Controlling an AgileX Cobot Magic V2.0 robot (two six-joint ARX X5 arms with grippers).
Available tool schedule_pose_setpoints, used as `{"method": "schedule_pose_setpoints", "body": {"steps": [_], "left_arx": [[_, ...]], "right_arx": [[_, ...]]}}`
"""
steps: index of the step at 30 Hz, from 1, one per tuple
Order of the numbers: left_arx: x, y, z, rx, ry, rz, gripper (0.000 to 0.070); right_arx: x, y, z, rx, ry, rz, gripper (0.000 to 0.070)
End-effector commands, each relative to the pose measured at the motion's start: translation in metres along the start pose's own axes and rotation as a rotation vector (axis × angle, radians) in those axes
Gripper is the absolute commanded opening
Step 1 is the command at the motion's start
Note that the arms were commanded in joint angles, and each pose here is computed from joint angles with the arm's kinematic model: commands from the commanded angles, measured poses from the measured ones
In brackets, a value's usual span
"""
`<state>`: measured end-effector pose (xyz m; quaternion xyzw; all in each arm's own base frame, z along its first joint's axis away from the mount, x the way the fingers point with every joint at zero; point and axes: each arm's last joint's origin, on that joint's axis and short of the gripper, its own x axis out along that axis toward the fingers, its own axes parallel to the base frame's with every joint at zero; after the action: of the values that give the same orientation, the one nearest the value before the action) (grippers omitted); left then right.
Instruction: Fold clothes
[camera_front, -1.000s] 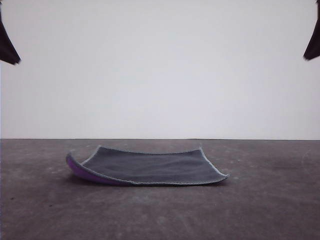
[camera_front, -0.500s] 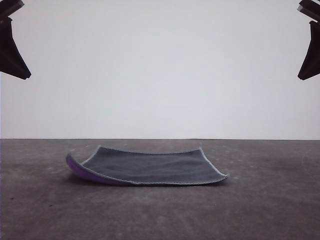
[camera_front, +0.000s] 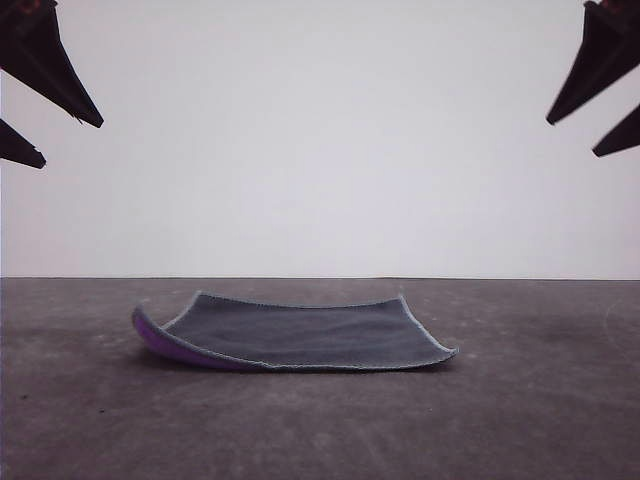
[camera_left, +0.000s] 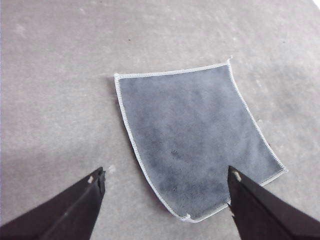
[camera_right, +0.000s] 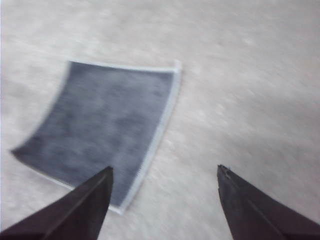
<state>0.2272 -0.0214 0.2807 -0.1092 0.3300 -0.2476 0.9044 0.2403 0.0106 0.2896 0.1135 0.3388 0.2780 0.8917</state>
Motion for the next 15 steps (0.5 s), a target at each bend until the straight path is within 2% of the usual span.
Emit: {"method": "schedule_pose_setpoints", "body": {"steps": [1, 9, 10, 13, 15], "left_arx": [[0.000, -0.001, 0.006, -0.003, -0.010, -0.007, 0.0476], [0.004, 0.001, 0.006, -0.026, -0.007, -0.026, 0.0475], [0.007, 0.002, 0.007, -0.038, -0.005, -0.040, 0.0475], [0.020, 0.006, 0.008, -0.078, 0.011, -0.107, 0.0475], [0.031, 0.010, 0.009, -0.090, 0.019, -0.141, 0.0475]], "right_arx": [[0.000, 0.001, 0.005, -0.025, -0.014, 0.011, 0.0424], [0.004, -0.002, 0.005, -0.008, -0.003, 0.000, 0.0433], [0.007, -0.004, 0.004, -0.001, 0.004, 0.003, 0.0448], [0.023, -0.009, 0.004, 0.025, 0.032, 0.020, 0.0574], [0.036, -0.012, 0.004, 0.026, 0.047, 0.032, 0.0588]]}}
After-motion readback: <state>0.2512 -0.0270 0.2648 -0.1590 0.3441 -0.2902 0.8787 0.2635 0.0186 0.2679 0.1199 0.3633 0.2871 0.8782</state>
